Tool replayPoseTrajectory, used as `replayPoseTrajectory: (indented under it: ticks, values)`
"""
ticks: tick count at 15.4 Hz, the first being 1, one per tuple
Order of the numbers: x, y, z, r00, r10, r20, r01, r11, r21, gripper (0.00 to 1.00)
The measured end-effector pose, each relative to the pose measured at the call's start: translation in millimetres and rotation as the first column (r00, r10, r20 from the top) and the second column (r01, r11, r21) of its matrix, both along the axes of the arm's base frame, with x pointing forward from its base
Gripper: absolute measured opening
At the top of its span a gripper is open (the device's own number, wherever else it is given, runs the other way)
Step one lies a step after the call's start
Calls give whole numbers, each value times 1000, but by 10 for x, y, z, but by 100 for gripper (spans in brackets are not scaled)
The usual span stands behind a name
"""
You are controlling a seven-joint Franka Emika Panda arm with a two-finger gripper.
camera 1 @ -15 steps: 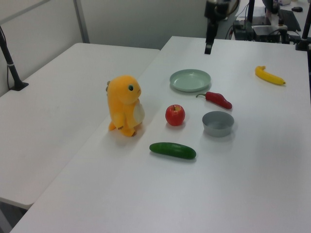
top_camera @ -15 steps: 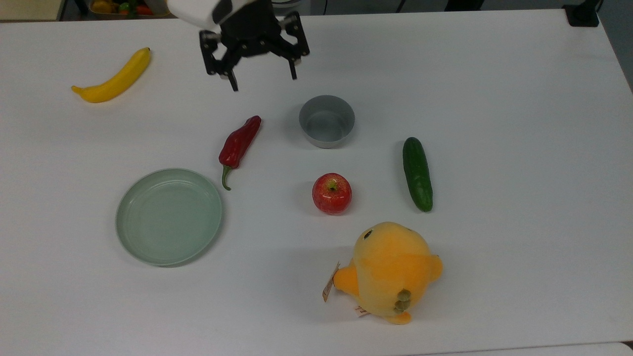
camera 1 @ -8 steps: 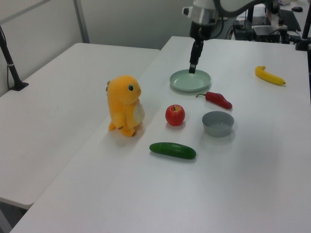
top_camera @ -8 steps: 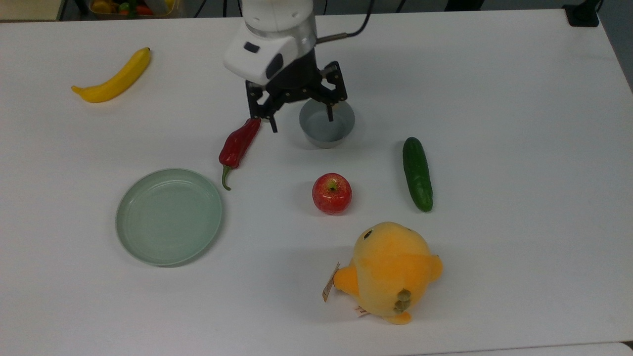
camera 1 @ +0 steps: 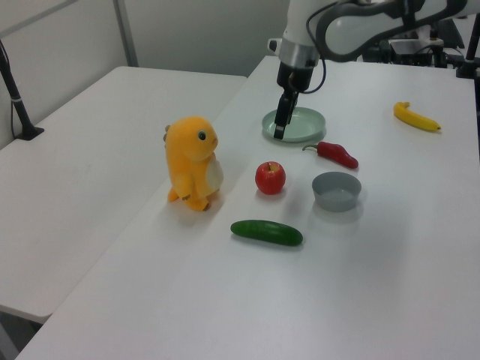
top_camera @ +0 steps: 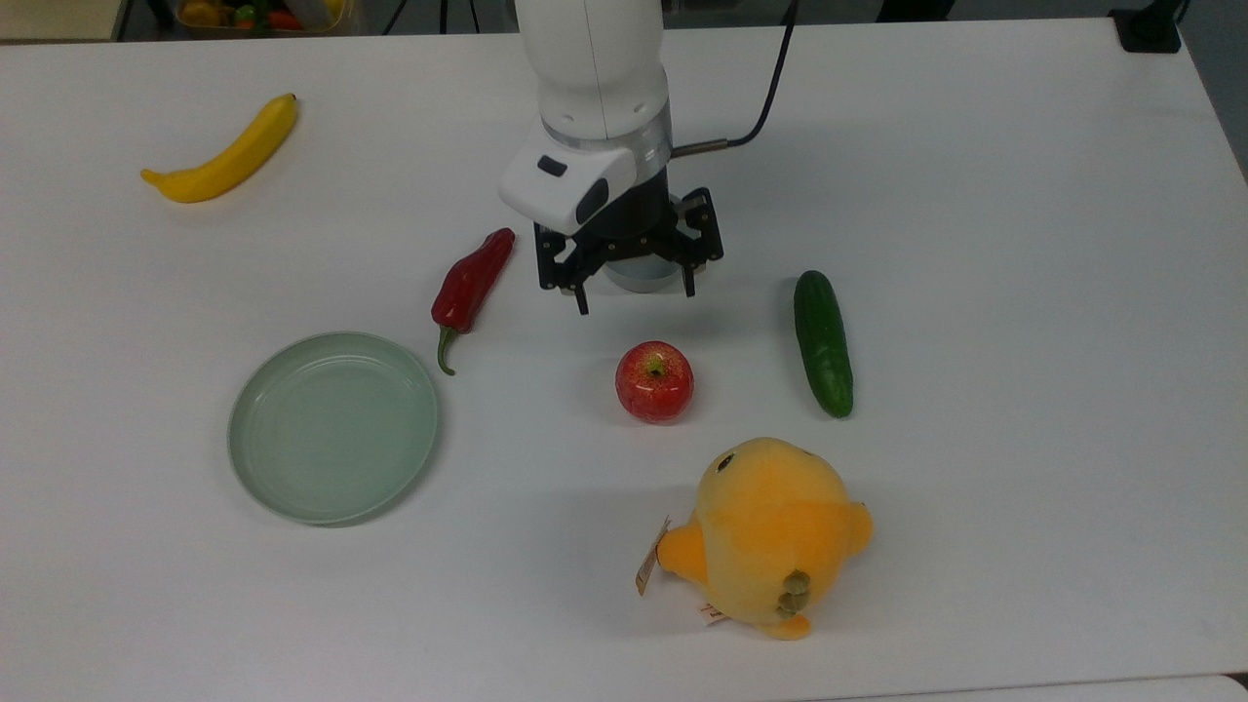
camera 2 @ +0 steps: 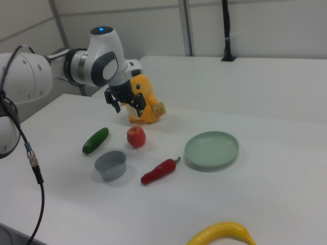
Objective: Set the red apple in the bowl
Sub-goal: 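Move the open gripper down over the red apple, then lower the gripper around the red apple and close it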
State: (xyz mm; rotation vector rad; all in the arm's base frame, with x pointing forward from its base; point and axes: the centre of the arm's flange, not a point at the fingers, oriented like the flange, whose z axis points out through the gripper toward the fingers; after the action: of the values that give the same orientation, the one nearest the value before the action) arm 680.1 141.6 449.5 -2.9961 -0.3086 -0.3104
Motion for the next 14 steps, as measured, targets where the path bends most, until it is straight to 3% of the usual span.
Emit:
replayPoseTrajectory:
  ticks: [8,14]
  values:
    - [144,271,-836,1000,25,-7,-25,997,-73,100]
    - [155,311,-1073,999,41,-20,-43,992,-115,100]
